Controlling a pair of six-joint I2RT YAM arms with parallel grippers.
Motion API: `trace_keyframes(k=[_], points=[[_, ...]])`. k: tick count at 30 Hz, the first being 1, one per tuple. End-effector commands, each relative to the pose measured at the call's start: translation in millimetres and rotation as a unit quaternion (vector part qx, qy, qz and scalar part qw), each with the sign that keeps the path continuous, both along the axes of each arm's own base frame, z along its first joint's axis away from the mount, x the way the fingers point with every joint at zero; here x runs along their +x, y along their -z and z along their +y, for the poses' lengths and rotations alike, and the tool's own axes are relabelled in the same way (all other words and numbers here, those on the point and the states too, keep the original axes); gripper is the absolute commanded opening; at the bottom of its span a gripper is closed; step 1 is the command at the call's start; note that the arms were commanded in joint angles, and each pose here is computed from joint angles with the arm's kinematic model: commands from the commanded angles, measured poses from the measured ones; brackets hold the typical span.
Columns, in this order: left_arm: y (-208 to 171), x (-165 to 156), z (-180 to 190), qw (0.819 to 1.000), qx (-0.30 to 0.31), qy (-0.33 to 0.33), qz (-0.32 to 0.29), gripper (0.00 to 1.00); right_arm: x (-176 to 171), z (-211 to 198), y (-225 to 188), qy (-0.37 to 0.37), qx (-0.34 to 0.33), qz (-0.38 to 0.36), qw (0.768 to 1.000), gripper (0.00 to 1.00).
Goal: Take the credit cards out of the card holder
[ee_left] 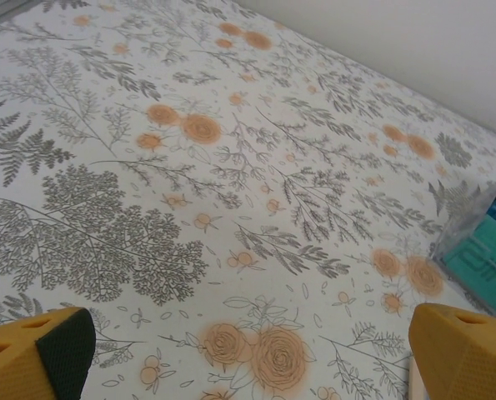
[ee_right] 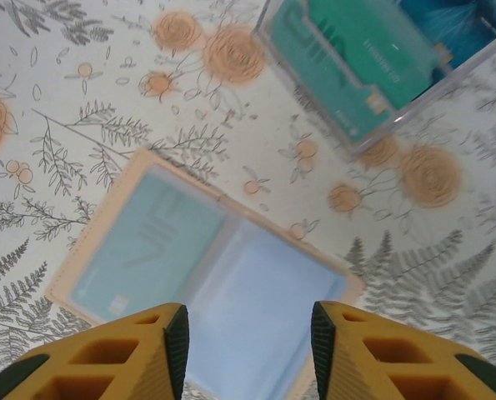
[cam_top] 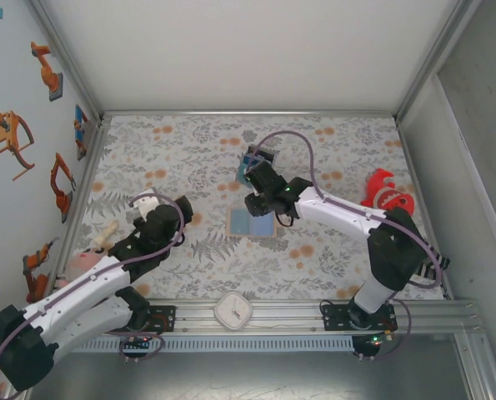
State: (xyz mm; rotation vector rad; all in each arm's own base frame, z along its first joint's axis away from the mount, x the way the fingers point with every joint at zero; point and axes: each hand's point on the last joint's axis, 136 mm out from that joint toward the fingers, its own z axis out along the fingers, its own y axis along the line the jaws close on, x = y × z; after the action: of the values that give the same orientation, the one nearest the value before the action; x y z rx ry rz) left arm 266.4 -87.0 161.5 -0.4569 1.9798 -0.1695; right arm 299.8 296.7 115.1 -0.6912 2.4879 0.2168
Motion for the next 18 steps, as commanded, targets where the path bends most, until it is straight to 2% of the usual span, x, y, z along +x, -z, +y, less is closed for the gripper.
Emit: trace_keyframes(k=[1, 11, 18], points=[[3.0, -7.4, 19.7, 0.999, -0.009, -0.044, -0.009, 0.97, -6.7, 14.5, 18.7, 0.033, -0.001, 0.018, 0.999, 0.44], [8.7, -18.7, 36.2, 0.998, -0.017, -0.066, -0.011, 0.97, -18.0, 67.2, 59.6, -0.005, -0.031, 0.059, 0.998, 0.51], [13.0, -20.9, 38.5, 0.997, -0.018, -0.069, -0.006, 0.97, -14.7, 67.5, 71.0, 0.001, -0.049, 0.064, 0.997, 0.53]])
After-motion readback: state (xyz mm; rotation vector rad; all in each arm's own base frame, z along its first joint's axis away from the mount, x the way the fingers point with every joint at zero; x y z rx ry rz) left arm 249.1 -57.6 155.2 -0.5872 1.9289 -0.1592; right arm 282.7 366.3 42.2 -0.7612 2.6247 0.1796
